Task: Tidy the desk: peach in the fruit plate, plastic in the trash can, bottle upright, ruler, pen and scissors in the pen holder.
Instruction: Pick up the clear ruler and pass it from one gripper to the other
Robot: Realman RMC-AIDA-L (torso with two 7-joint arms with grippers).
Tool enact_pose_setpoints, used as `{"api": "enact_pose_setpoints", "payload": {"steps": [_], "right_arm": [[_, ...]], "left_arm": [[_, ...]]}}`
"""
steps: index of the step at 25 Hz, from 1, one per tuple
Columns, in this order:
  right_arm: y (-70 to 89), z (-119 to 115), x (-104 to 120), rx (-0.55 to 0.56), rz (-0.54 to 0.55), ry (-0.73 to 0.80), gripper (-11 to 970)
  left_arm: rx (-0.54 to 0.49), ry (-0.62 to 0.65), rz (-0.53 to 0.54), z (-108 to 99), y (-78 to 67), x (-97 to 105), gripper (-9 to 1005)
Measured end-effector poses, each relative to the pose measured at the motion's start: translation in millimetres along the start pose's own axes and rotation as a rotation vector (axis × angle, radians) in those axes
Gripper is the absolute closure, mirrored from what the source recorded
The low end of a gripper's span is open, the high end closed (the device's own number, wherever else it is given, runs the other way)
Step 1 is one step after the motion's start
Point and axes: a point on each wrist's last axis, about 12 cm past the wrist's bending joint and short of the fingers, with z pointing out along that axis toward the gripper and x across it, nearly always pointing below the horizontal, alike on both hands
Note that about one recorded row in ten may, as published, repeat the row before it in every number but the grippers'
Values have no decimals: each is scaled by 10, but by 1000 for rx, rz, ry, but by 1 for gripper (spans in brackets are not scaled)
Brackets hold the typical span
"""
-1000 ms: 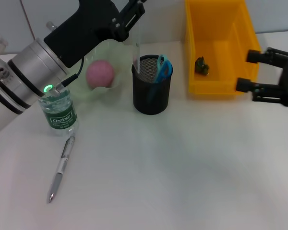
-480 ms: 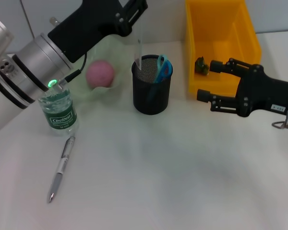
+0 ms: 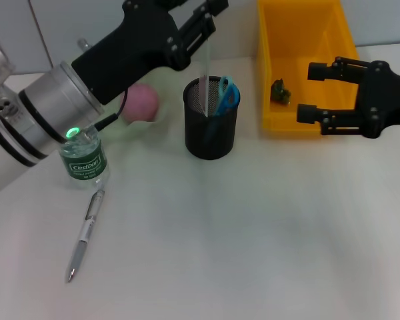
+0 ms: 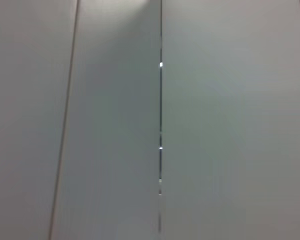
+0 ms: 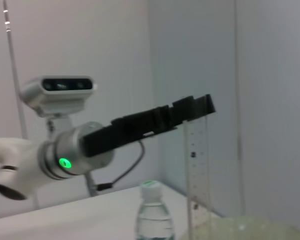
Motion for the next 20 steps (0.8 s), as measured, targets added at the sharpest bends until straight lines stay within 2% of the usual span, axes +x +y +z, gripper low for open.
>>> {"api": "enact_pose_setpoints", "payload": {"steps": [4, 10, 20], "right_arm": [[-64, -99, -101, -74, 20, 9, 168], [-116, -150, -144, -94, 6, 17, 169], [-138, 65, -81, -134, 4, 103, 170]], "left_arm": [[32, 2, -7, -25, -46, 10, 631], [81, 25, -17, -58, -113, 43, 631], [130, 31, -51, -106, -169, 45, 630]]}}
